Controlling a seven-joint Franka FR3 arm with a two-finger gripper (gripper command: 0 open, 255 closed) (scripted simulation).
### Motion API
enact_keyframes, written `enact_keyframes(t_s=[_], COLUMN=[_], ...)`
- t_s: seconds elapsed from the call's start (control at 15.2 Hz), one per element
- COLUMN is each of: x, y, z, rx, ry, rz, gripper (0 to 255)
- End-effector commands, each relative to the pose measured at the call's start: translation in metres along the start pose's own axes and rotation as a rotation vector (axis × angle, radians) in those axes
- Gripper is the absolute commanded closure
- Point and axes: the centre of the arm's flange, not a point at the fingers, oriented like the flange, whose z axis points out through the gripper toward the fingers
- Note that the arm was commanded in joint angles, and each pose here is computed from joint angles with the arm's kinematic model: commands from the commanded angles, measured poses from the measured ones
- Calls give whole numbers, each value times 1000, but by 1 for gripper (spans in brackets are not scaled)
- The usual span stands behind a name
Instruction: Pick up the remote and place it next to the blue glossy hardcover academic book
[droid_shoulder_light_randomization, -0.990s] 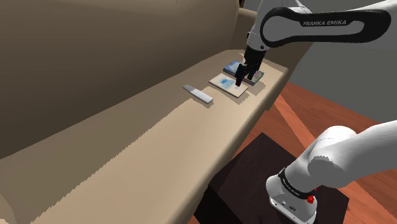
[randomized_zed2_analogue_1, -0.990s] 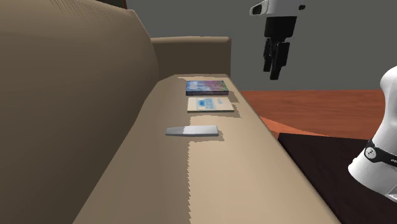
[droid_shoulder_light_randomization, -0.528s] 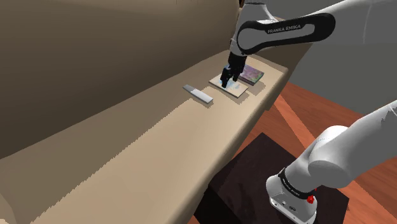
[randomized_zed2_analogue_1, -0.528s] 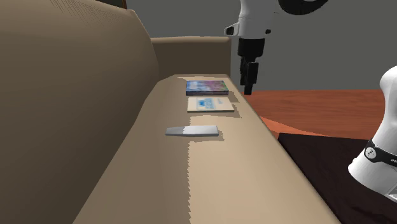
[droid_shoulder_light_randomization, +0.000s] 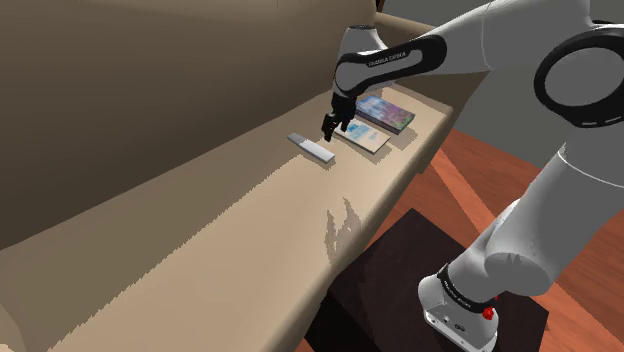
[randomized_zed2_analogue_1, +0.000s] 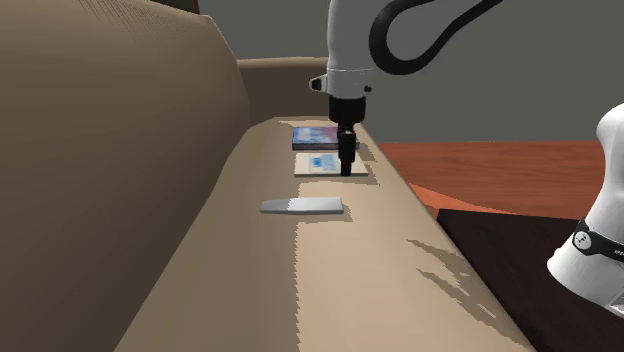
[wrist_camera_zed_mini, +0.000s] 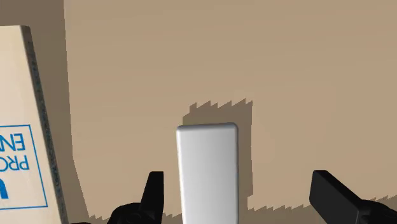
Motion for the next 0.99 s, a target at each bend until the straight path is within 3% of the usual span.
enact_keyframes(t_s=[0.0,0.53,0.92], x=[21,106,107], y=[1,1,1], z=[14,77,104], rx=[0,-1,-1], ry=[0,1,1], rz=[-14,-68,-69], gripper=[0,0,0])
